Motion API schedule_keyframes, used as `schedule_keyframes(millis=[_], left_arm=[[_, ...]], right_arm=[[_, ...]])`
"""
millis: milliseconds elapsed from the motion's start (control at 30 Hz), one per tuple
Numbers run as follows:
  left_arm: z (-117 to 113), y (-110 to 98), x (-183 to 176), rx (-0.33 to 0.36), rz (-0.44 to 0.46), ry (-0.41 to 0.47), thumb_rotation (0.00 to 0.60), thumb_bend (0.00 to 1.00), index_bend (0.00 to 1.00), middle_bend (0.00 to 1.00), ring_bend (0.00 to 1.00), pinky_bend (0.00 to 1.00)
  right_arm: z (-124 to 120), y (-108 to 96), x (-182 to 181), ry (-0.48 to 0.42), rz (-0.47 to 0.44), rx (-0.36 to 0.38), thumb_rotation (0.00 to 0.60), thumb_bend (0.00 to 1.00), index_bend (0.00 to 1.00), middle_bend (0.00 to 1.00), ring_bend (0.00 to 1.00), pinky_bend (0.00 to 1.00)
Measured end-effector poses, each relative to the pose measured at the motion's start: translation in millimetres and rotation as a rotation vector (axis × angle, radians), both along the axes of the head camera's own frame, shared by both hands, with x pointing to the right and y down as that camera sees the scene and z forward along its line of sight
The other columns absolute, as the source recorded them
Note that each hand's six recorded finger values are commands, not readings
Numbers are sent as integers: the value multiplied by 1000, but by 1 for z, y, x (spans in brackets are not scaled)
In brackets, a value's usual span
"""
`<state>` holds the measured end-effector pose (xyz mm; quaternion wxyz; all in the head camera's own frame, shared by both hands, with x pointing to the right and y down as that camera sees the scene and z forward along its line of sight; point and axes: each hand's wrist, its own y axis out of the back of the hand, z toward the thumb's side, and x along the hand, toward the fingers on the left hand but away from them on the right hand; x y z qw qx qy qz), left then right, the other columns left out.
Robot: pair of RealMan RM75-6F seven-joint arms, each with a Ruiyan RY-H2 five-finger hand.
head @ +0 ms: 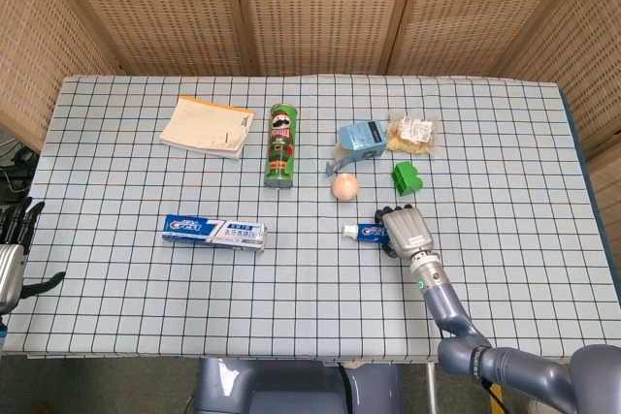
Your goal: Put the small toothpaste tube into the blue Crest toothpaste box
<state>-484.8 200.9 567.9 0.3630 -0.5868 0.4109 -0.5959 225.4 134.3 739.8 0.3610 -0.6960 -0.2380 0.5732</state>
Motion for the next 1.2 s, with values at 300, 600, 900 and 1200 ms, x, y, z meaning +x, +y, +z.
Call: schedule_keyframes(millis=[300, 600, 900, 1200], left_arm=[[0, 0, -1, -4, -4, 1, 600, 0, 0, 0, 0, 0], [5, -4, 2, -17, 8, 2, 600, 0, 0, 0, 0, 0], [10, -44, 39, 8, 187, -22, 600, 0, 0, 0, 0, 0], [63, -76, 102, -105, 415, -5, 600, 0, 91, 15, 38, 96]], right_arm=[[7, 3, 2, -1, 4, -10, 600, 575, 638, 664, 640, 556], [-11, -1, 4, -55, 17, 6, 600, 618, 638, 664, 641, 556], [-50, -10, 18, -127, 24, 15, 600, 619, 641, 664, 643, 556], [-83, -9, 33, -131, -3, 31, 600, 628, 643, 664, 644, 556]])
